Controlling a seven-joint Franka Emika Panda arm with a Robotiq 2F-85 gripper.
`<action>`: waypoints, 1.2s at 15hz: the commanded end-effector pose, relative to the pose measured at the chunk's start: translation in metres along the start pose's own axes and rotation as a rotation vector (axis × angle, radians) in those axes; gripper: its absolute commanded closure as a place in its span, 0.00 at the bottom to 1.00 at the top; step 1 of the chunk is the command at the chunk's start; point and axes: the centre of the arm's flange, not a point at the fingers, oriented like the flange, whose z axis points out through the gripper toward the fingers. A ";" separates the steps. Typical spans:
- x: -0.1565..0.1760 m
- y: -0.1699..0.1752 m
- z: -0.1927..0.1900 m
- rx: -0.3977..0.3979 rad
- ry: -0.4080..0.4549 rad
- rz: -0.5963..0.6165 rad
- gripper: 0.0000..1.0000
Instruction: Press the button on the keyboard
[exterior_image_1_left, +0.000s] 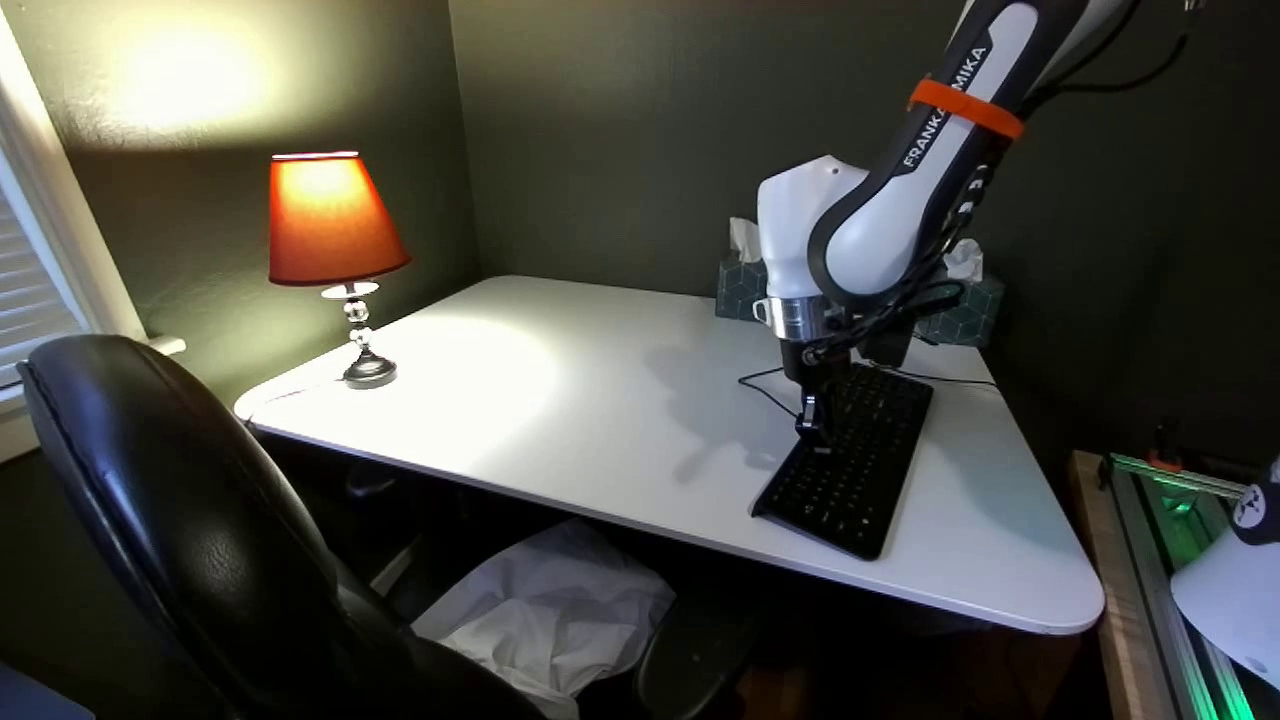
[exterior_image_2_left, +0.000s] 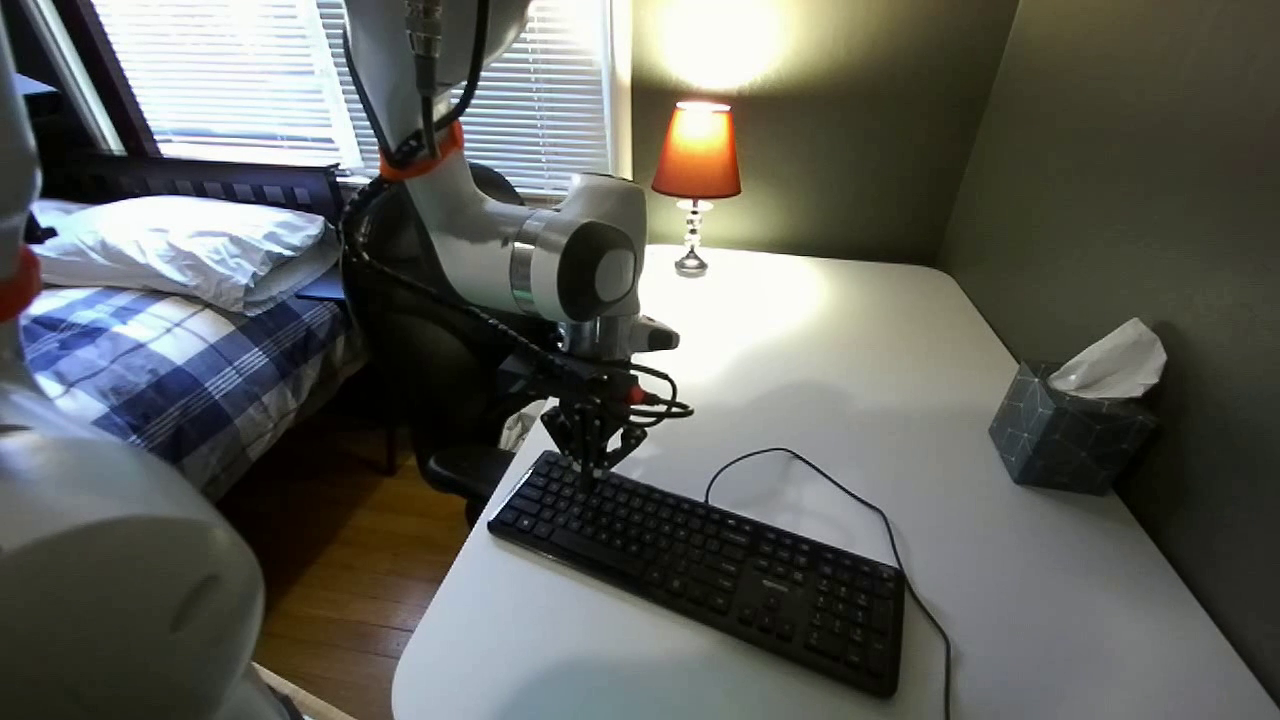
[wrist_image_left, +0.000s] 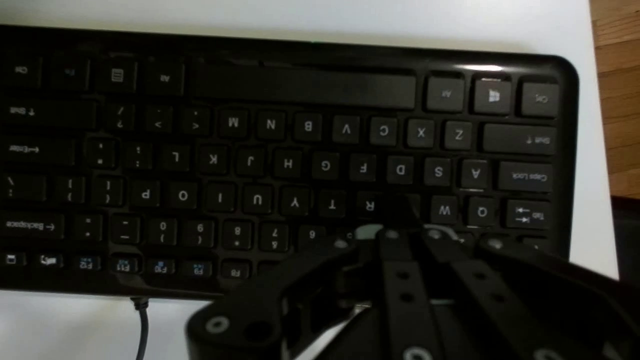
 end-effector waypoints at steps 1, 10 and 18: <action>0.007 0.004 0.007 0.024 0.011 -0.011 1.00; 0.012 0.005 0.008 0.065 0.011 -0.034 1.00; 0.019 0.006 0.009 0.073 0.008 -0.032 1.00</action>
